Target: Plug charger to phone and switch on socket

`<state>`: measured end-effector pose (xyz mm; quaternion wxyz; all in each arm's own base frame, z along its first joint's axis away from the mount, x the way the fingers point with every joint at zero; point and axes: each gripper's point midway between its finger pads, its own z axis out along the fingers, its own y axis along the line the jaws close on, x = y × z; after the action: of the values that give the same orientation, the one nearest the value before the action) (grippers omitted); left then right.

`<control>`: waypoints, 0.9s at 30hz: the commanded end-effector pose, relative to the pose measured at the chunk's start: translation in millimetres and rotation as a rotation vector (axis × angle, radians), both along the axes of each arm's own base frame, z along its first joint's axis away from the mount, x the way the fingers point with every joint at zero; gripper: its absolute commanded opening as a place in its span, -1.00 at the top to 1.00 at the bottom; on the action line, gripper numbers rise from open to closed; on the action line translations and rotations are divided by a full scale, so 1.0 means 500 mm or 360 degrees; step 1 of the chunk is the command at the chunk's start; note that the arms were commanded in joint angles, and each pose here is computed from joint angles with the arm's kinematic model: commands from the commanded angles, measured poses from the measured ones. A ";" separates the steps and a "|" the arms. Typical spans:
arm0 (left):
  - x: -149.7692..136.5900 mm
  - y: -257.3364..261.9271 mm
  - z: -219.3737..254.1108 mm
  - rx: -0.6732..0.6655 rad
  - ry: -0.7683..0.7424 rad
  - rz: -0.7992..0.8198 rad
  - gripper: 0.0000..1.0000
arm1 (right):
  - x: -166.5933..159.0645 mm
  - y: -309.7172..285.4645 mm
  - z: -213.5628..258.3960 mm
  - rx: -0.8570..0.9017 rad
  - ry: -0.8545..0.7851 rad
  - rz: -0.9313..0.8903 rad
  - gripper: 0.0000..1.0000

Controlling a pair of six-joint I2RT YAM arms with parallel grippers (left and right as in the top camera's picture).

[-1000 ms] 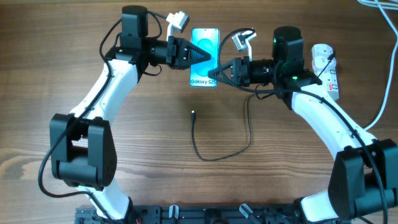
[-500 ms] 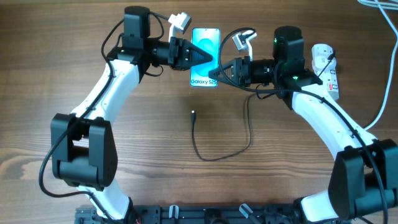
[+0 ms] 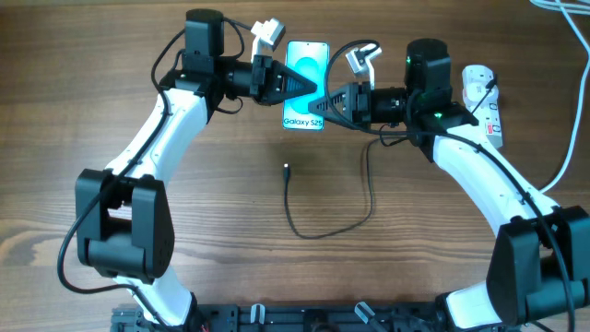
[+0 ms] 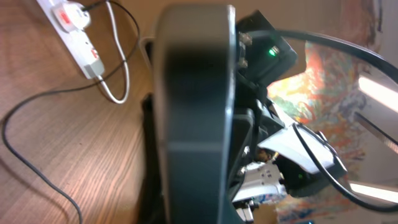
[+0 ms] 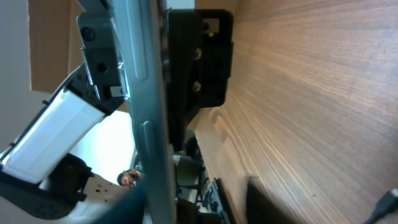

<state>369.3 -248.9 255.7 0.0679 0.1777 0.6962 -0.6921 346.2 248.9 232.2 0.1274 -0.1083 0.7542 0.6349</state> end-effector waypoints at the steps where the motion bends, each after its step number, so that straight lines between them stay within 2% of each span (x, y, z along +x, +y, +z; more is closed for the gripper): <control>1: -0.009 0.027 0.047 -0.0053 -0.0079 -0.0005 0.92 | 0.014 -0.013 0.012 0.0023 -0.0052 -0.0017 -0.53; 3: 0.003 0.044 0.045 -0.0047 -0.0078 0.0039 0.92 | 0.013 -0.025 0.029 0.0074 -0.0109 0.0020 -0.75; 6: 0.010 0.057 0.038 -0.0029 -0.0019 0.0079 0.92 | 0.029 -0.051 0.029 0.0074 -0.0116 -0.0032 -0.87; 8: 0.016 0.058 0.004 0.0079 0.0181 0.0173 0.92 | 0.041 -0.069 0.027 0.0066 -0.0110 -0.0082 -0.99; 11: 0.016 0.065 -0.065 0.0314 0.0445 0.0331 0.92 | 0.072 -0.093 0.017 0.0015 -0.0123 -0.0213 -0.99; 15: -0.012 0.086 -0.152 0.0653 0.0583 0.0439 0.92 | 0.116 -0.112 -0.003 -0.0099 -0.0183 -0.0412 -0.99; 18: -0.050 0.081 -0.198 0.0870 0.0684 0.0431 0.92 | 0.133 -0.127 -0.037 -0.0205 -0.0082 -0.0544 -0.99; 23: -0.118 0.047 -0.250 0.0949 0.0757 0.0294 0.92 | 0.159 -0.155 -0.076 -0.0348 0.0012 -0.0741 -0.99; 27: -0.177 0.046 -0.287 0.0935 0.0929 0.0206 0.92 | 0.190 -0.187 -0.094 -0.0466 -0.0009 -0.0930 -0.99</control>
<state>301.5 -226.7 112.9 -0.1224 -0.0621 0.8759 -0.4626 422.0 172.9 194.4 0.2488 0.0549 0.8222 0.5089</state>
